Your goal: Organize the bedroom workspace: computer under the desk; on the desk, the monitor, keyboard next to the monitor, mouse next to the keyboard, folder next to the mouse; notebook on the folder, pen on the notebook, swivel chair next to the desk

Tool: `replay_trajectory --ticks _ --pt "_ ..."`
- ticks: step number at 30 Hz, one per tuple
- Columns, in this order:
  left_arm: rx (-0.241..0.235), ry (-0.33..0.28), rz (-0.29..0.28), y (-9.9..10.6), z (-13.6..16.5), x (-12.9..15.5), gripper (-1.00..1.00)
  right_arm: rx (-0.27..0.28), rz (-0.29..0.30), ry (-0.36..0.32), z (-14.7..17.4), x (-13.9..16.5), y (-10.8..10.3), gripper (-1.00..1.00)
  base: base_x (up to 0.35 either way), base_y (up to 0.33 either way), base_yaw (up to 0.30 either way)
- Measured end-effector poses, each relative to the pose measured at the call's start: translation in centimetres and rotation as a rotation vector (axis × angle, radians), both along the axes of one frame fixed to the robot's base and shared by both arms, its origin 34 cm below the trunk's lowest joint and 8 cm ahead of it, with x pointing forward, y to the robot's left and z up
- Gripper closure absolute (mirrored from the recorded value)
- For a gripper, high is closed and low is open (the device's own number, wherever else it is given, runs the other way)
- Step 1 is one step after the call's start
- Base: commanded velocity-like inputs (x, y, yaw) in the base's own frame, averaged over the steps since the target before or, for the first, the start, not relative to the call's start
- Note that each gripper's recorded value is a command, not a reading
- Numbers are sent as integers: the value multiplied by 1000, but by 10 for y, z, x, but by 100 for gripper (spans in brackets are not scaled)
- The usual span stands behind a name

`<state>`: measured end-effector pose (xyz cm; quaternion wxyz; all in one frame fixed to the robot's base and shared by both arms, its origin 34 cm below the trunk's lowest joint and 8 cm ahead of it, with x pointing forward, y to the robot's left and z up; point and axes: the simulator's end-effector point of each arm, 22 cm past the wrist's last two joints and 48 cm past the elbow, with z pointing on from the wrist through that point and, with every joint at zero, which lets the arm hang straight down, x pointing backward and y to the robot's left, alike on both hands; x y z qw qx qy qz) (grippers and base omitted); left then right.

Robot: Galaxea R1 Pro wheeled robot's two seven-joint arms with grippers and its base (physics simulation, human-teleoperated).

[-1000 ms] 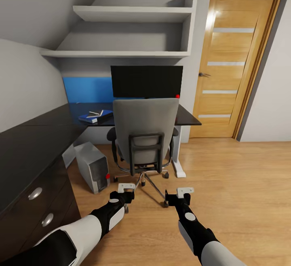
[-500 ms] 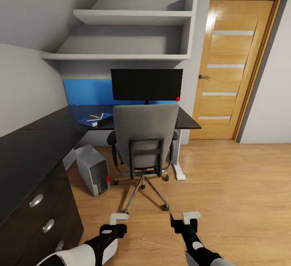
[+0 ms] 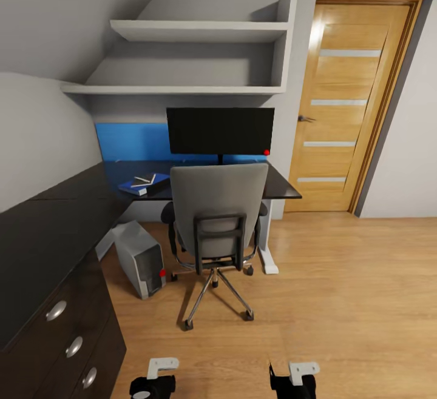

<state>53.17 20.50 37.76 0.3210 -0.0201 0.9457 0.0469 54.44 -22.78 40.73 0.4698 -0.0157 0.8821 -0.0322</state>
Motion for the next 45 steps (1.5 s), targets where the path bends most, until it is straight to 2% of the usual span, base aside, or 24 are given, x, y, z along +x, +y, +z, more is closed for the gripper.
replay_trajectory --ticks 7,13,25,37,45 --pt "20 3 11 18 12 0 -100 -3 0 66 -11 -39 -2 -100 0 0 0" --pt "25 4 14 22 24 2 -100 -4 0 90 -7 -53 -3 -100 0 0 0" --pt "41 2 21 36 49 7 -100 -5 1 99 15 -55 -4 -100 0 0 0" --pt "42 -62 33 42 78 14 -100 -5 1 99 38 -51 -4 -100 0 0 0" --pt "42 -63 32 41 92 12 -100 -5 1 100 54 -49 -4 -100 0 0 0"
